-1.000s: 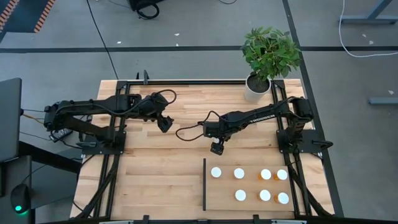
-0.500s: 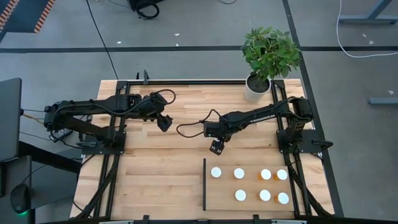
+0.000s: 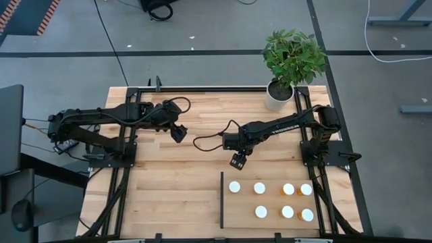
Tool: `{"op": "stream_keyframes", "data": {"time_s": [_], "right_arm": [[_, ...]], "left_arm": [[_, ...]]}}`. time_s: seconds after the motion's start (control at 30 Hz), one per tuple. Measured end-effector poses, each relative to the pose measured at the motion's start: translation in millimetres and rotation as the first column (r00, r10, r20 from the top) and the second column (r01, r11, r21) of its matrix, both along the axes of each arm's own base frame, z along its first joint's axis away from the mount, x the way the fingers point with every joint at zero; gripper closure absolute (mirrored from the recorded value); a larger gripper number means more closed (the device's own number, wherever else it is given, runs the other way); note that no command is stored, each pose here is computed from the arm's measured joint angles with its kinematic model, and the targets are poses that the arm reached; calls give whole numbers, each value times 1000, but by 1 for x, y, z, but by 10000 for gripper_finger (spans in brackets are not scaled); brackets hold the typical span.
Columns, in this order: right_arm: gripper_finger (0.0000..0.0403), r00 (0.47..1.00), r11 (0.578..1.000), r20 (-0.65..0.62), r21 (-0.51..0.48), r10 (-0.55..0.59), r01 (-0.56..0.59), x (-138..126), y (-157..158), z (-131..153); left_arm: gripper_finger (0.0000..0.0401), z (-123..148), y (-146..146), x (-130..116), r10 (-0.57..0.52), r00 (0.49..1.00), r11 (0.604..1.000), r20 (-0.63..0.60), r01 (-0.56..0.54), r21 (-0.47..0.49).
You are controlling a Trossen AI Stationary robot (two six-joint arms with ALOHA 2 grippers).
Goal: Pick and place medicine bottles onto shelf by color
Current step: Put the orange pill bottle on the shelf aligned with the other orange pill bottles
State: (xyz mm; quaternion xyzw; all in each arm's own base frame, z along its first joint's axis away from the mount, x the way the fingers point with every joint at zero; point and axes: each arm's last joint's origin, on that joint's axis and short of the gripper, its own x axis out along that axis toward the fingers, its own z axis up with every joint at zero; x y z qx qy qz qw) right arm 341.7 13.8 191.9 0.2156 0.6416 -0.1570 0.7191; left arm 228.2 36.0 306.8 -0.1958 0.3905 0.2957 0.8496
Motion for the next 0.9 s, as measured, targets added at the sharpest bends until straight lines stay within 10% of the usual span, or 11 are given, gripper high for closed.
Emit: {"op": "stream_keyframes", "data": {"time_s": [0.47,0.9], "right_arm": [[178,1000,1000,20,1,1,-1,4,0,7],[178,995,997,-66,-2,77,-77,1,27,91]], "left_arm": [[37,0,0,0,5,1000,1000,2,-5,-3],[37,0,1,0,10,1000,1000,-1,-10,16]]}}
